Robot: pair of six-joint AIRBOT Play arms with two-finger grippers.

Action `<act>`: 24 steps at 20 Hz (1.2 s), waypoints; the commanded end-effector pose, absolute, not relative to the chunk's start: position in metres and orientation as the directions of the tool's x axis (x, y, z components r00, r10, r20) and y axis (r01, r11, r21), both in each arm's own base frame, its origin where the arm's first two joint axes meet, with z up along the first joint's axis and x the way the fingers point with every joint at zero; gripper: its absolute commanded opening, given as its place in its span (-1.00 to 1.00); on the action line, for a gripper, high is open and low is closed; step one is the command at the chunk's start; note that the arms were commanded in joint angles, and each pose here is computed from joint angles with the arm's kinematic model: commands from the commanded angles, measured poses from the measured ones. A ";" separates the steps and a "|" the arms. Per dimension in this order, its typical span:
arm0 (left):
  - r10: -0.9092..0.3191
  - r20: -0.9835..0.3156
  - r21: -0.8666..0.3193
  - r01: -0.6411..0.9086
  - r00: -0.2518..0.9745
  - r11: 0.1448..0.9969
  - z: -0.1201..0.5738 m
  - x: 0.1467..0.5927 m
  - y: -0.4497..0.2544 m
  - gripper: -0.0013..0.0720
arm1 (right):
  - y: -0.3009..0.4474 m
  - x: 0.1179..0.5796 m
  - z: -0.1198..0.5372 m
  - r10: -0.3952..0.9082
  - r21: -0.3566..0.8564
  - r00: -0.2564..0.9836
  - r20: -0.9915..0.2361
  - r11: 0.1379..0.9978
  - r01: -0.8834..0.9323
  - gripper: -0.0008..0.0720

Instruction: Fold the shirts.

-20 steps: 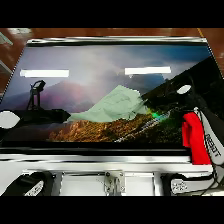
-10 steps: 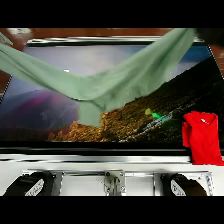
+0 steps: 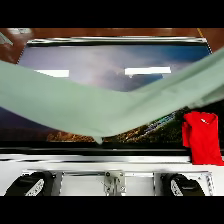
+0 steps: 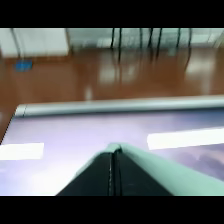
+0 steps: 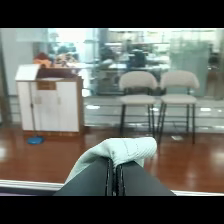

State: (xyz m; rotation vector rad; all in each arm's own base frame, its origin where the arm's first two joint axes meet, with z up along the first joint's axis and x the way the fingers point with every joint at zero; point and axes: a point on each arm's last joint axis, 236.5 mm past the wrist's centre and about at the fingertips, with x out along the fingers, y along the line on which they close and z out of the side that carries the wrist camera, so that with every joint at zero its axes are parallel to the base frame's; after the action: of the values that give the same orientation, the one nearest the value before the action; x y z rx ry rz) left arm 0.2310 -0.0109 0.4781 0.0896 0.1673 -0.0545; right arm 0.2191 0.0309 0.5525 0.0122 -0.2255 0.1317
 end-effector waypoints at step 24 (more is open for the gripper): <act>-0.298 -0.836 -0.287 0.095 0.460 0.953 0.044 0.336 -0.087 -0.88 | 0.141 0.532 0.010 0.364 0.372 0.372 -0.854 0.927 -0.052 -0.74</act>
State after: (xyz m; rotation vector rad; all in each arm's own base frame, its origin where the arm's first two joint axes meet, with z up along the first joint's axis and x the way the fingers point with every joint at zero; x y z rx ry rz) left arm 0.3249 -0.0841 0.0541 -0.1811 1.0747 -0.2510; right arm 0.5454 0.1218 0.0499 0.2134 1.0278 0.2609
